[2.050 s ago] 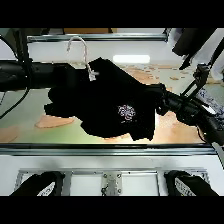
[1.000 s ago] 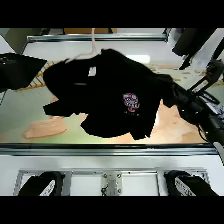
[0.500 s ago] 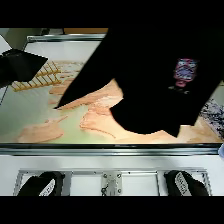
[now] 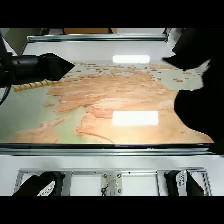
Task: Fold the clothes and pants, and hang the long-sleeved shirts on hangers.
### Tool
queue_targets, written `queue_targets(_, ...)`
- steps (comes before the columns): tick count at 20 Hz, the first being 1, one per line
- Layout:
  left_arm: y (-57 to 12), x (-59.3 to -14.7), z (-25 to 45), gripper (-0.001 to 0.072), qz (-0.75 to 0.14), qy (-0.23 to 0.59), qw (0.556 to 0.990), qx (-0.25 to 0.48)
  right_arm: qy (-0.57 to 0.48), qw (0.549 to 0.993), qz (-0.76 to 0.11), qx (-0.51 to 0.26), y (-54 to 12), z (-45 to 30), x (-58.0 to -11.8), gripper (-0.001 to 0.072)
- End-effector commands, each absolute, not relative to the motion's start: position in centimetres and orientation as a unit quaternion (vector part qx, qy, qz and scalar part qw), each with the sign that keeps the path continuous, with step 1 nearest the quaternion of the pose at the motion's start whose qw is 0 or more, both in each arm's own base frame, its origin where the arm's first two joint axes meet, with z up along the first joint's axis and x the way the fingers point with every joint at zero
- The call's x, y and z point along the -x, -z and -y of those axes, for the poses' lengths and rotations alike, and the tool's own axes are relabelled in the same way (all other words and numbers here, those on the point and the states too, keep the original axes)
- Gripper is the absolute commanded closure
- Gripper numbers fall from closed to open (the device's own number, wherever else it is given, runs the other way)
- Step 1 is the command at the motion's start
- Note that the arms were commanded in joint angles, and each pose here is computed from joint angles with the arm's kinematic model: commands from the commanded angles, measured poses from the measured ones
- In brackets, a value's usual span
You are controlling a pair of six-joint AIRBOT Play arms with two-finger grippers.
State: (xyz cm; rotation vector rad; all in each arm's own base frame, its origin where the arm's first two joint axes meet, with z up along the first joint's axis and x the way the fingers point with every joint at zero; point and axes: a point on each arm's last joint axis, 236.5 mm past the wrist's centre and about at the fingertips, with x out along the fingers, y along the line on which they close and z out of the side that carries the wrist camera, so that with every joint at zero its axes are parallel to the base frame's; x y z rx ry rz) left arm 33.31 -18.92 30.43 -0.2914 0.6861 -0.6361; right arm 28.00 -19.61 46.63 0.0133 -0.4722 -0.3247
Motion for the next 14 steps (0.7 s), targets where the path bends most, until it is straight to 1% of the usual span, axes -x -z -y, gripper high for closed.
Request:
queue_targets(1, -29.0, -34.0, 20.1, 0.0688, -0.348, 0.315, 0.873, 0.135, 0.282, 0.924, 0.258, -0.005, -48.6, 25.1, -24.6, 0.0689)
queue_targets(4, -28.8, -34.3, 19.8, 0.0689, -0.348, 0.309, 0.875, 0.131, 0.337, 0.899, 0.281, -0.002, -51.1, 28.0, -23.0, 0.0689)
queue_targets(9, -28.8, -34.2, 19.8, 0.0688, -0.348, 0.309, 0.875, 0.131, 0.407, 0.865, 0.291, 0.048, -54.5, 30.8, -21.0, 0.0688)
queue_targets(11, -28.7, -34.2, 19.8, 0.0688, -0.35, 0.309, 0.875, 0.13, 0.442, 0.846, 0.293, 0.052, -54.8, 32.1, -19.7, 0.0689)
queue_targets(14, -28.7, -34.2, 19.8, 0.0688, -0.35, 0.309, 0.875, 0.13, 0.477, 0.831, 0.275, 0.079, -54.4, 33.3, -18.7, 0.0689)
